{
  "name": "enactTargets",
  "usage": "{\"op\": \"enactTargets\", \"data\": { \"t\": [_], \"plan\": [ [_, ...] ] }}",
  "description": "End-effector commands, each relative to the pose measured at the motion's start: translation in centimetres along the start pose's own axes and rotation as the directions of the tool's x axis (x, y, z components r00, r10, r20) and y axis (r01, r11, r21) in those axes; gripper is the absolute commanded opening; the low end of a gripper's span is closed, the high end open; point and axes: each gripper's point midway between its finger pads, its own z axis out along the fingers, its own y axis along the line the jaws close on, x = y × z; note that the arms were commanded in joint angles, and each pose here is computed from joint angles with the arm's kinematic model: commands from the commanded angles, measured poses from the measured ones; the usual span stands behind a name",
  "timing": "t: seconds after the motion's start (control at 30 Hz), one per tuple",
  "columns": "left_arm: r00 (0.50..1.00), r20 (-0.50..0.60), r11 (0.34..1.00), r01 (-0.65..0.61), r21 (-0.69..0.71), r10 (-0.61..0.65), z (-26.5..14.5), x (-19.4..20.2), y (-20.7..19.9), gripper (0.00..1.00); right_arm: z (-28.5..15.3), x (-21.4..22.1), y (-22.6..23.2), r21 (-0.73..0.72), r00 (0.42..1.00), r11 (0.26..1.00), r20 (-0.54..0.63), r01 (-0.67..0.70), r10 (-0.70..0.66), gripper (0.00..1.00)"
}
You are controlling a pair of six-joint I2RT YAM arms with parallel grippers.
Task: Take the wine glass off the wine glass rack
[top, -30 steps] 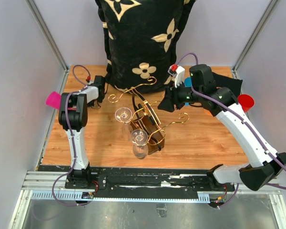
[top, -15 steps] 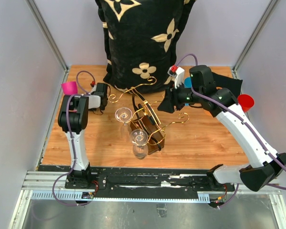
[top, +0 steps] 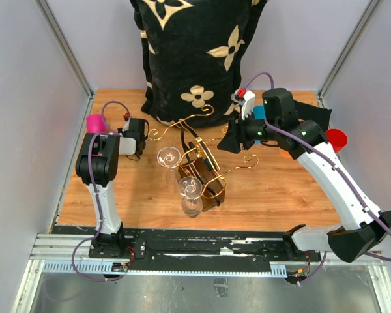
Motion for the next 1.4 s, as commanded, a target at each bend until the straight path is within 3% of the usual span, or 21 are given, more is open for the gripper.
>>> {"op": "enactTargets", "data": {
  "t": [0.0,0.13,0.17,0.23,0.3,0.33,0.4,0.5,0.57,0.8,0.9,1.17,1.37],
  "plan": [
    [0.996,0.048,0.997,0.081,0.013,-0.081,-0.4,-2.2,0.4,0.08,-0.6,-0.5,0.2,-0.006,1.0,1.0,0.029,0.009,-0.009,0.49],
    [0.988,0.094,0.992,0.125,0.02,-0.126,-1.3,-4.5,1.9,0.26,-0.7,-0.4,0.1,-0.002,1.0,1.0,0.029,0.01,-0.01,0.49],
    [0.982,0.111,0.988,0.153,0.016,-0.154,-1.7,-5.3,2.6,0.37,-0.6,-0.4,0.2,-0.003,1.0,1.0,0.027,0.011,-0.011,0.49],
    [0.963,0.151,0.974,0.225,0.01,-0.224,-2.4,-6.9,4.6,0.7,-0.6,-0.4,0.2,-0.006,1.0,1.0,0.027,0.011,-0.011,0.49],
    [0.932,0.177,0.947,0.322,0.0,-0.316,-2.7,-8.5,7.0,0.88,-0.5,-0.4,0.3,-0.013,1.0,1.0,0.026,0.009,-0.009,0.49],
    [0.917,0.17,0.931,0.365,0.014,-0.362,-2.5,-9.0,8.0,0.91,-0.5,-0.4,0.3,-0.016,1.0,1.0,0.024,0.008,-0.008,0.49],
    [0.889,0.136,0.898,0.44,0.015,-0.438,-1.5,-9.9,10.0,0.94,-0.3,-0.4,0.3,-0.022,1.0,1.0,0.022,0.003,-0.002,0.49],
    [0.89,0.042,0.891,0.454,0.009,-0.454,1.4,-10.3,10.8,0.99,-0.2,-0.3,0.4,-0.031,1.0,1.0,0.018,-0.002,0.003,0.49],
    [0.909,-0.017,0.909,0.416,-0.004,-0.416,3.7,-10.0,9.8,1.0,0.1,-0.2,0.3,-0.036,1.0,0.999,0.014,-0.009,0.009,0.49],
    [0.875,-0.204,0.882,0.463,0.09,-0.438,10.1,-10.4,5.7,1.0,1.3,0.1,-0.6,-0.023,0.999,0.999,-0.034,-0.033,0.032,0.49],
    [0.852,-0.293,0.87,0.481,0.107,-0.435,11.9,-8.7,4.9,1.0,1.8,0.1,-1.4,0.0,0.998,0.999,-0.045,-0.032,0.032,0.49],
    [0.783,-0.393,0.844,0.536,0.034,-0.482,13.4,-4.4,7.0,1.0,3.6,0.7,-2.4,-0.005,0.994,0.998,-0.086,-0.065,0.064,0.49],
    [0.748,-0.369,0.81,0.586,-0.025,-0.552,11.6,-4.4,9.6,1.0,3.9,0.8,-2.4,-0.013,0.993,0.997,-0.092,-0.073,0.072,0.5]
  ]
}}
